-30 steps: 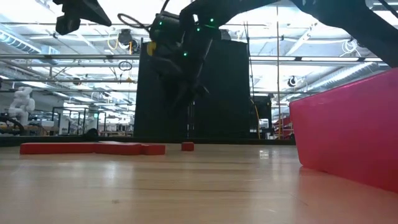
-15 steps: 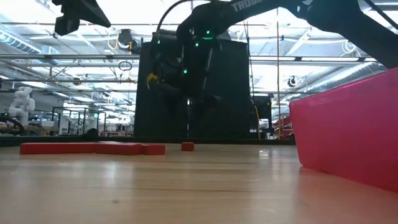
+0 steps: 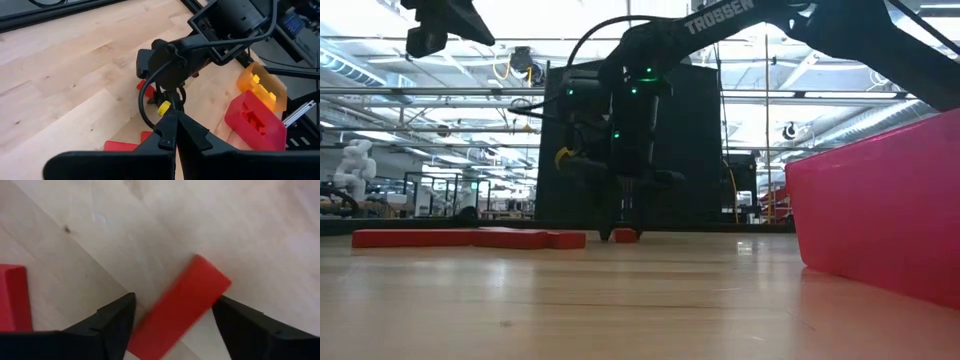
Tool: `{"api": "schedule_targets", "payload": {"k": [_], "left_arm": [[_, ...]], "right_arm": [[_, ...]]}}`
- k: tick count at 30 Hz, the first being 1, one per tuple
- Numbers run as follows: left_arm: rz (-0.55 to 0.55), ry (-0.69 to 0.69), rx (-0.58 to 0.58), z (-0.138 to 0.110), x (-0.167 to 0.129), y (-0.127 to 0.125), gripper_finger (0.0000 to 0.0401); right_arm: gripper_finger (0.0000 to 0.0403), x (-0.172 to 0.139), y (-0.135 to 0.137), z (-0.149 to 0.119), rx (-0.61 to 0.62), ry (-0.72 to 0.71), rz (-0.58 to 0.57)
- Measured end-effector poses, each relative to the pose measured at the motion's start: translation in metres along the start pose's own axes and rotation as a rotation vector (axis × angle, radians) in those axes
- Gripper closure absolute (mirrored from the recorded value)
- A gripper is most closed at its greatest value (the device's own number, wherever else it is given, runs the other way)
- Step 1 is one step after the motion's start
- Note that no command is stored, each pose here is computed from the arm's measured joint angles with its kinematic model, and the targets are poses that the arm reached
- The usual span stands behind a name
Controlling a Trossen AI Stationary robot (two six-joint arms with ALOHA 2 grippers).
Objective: Sort blocks
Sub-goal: Put the red block into the red bin
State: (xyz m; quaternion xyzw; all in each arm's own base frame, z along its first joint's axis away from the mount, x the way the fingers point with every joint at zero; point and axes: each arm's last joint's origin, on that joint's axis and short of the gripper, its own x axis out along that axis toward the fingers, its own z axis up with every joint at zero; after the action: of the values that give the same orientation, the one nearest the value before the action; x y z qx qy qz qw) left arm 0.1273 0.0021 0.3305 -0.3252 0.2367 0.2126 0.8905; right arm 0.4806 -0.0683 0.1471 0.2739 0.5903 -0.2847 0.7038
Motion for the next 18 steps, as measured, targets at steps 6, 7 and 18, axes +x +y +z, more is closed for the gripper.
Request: {"api": "schedule_targets", "payload": {"k": [6,7,18], "left_arm": [[0.008,0.005,0.030,-0.001,0.000,0.001,0.0393],[0.009,0.005,0.030,-0.001,0.000,0.001,0.0393],[0.043,-0.052,0.025,0.001,-0.003,0.003,0.0393]], "right_arm": [[0.0247,0.014,0.000,-0.003,-0.045,0.063,-0.009],[0.0279,0.016,-0.001,-0.004,-0.062,0.076,-0.012],[0.0322,-0.031,0.005,-0.030,-0.261,0.120,-0.054]]}}
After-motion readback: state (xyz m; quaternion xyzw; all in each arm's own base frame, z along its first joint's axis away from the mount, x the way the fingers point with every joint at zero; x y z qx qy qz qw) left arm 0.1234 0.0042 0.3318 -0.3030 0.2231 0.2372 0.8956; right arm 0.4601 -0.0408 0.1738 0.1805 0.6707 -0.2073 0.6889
